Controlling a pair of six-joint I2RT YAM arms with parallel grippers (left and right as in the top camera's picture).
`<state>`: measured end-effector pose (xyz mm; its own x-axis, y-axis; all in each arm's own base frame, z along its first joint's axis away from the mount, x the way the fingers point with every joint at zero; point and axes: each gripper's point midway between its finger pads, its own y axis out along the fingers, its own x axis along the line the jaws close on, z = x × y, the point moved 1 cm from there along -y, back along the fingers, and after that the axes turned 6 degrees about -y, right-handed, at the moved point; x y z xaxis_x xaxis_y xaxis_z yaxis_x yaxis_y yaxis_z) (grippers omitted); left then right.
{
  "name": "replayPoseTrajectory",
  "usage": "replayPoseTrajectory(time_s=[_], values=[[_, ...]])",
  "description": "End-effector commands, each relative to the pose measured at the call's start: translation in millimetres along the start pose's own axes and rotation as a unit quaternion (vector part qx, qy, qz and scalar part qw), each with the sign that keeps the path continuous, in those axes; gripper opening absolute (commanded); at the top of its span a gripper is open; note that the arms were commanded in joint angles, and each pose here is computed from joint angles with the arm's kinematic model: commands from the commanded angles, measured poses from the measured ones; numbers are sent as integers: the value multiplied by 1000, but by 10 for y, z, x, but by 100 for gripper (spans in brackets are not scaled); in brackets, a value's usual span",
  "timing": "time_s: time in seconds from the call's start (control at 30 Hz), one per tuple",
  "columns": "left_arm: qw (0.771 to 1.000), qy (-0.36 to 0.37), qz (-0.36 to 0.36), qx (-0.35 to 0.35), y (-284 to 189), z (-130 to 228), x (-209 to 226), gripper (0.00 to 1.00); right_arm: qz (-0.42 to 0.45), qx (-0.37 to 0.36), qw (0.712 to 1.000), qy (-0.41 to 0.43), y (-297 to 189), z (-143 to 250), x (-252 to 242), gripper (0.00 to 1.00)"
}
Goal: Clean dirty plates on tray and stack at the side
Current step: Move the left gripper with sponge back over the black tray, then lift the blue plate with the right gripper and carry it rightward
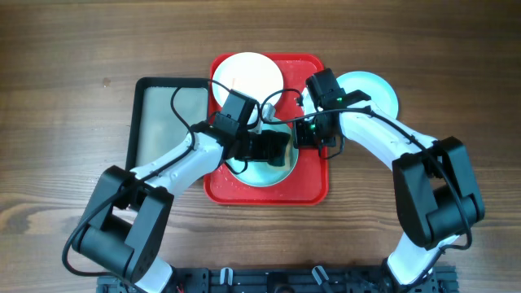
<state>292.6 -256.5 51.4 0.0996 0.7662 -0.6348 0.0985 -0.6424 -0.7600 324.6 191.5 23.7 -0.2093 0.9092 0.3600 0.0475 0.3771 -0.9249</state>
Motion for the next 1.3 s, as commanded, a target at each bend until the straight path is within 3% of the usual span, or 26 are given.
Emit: replayPoseTrajectory(time_s=[0.0,0.13,0.4,0.77,0.9,1.27], values=[[1000,6,17,-25,-200,-208,-150,4,-12,-8,1000,-13,-57,-12,75,13],[996,-10,-31,-82,-572,-478,-29,4,-12,-8,1000,-13,-57,-11,75,34],[965,-45,-185,-181,-1408,-695,591,4,-12,-8,1000,-13,-57,-12,75,45],[923,-150,-301,-189,-2026,-494,1402,4,-12,-8,1000,-12,-57,-11,74,44],[919,-161,-304,-190,-2075,-479,1469,4,7,-13,1000,-11,-57,-28,14,37],[927,-128,-306,-177,-2064,-476,1462,4,18,-15,1000,-11,-40,-24,-29,36]])
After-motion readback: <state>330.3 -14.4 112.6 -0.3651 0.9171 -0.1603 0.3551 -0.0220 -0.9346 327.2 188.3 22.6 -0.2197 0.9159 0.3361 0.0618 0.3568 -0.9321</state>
